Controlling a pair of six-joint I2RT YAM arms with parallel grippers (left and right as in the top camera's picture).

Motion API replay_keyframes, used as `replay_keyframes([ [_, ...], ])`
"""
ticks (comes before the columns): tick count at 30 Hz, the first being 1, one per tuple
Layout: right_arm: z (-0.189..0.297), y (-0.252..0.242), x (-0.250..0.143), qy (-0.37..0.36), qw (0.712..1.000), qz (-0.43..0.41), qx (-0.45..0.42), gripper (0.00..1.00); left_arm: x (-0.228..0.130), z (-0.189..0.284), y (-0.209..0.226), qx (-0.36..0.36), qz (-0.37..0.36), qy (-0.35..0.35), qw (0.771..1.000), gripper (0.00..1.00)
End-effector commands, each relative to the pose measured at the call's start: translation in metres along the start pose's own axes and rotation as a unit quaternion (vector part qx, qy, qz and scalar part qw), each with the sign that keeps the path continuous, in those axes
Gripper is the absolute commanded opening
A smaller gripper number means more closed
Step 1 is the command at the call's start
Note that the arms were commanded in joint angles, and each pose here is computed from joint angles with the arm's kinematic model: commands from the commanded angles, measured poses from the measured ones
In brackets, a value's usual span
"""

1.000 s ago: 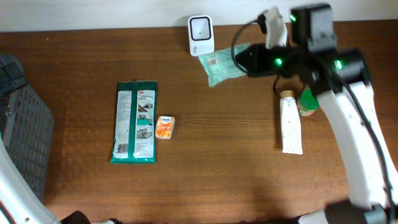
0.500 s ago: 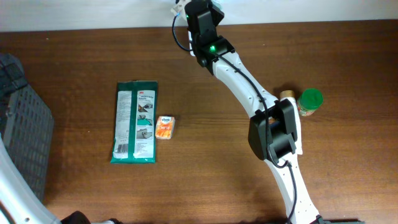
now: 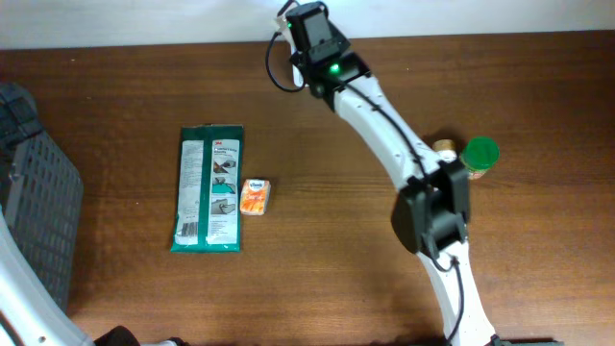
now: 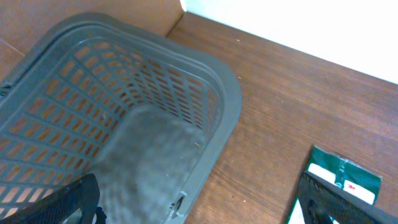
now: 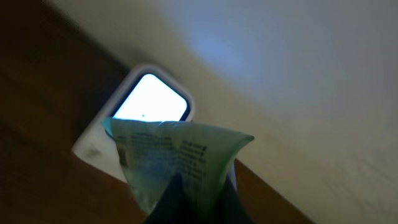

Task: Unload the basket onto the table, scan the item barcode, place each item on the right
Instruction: 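Place the mint tissue pack near the white tube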

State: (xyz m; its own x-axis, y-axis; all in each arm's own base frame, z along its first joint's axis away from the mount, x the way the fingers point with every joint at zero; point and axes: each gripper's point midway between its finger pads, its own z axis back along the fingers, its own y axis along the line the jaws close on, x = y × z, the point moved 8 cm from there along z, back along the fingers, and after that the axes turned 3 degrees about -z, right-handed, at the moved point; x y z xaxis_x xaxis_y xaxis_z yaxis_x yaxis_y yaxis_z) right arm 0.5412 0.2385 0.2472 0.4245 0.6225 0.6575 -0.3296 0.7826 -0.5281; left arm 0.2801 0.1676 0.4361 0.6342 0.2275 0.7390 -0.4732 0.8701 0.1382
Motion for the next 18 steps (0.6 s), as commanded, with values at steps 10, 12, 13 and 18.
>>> replay_keyframes([
  [10,0.125,-0.079,-0.184,0.473,0.822,-0.279,0.148,0.04,0.000,0.002,0.001,0.000,-0.005,-0.002,1.000,0.99],
  [12,0.113,-0.059,-0.214,0.511,0.804,-0.259,0.158,0.04,0.000,0.002,0.001,-0.001,-0.005,-0.002,1.000,0.99],
  [13,0.110,-0.053,-0.224,0.523,0.799,-0.253,0.156,0.04,0.000,0.002,0.001,0.000,-0.005,-0.002,1.000,0.99],
  [18,0.104,-0.070,-0.235,0.529,0.812,-0.233,0.082,0.61,0.000,0.002,0.001,0.000,-0.005,-0.002,1.000,0.99],
])
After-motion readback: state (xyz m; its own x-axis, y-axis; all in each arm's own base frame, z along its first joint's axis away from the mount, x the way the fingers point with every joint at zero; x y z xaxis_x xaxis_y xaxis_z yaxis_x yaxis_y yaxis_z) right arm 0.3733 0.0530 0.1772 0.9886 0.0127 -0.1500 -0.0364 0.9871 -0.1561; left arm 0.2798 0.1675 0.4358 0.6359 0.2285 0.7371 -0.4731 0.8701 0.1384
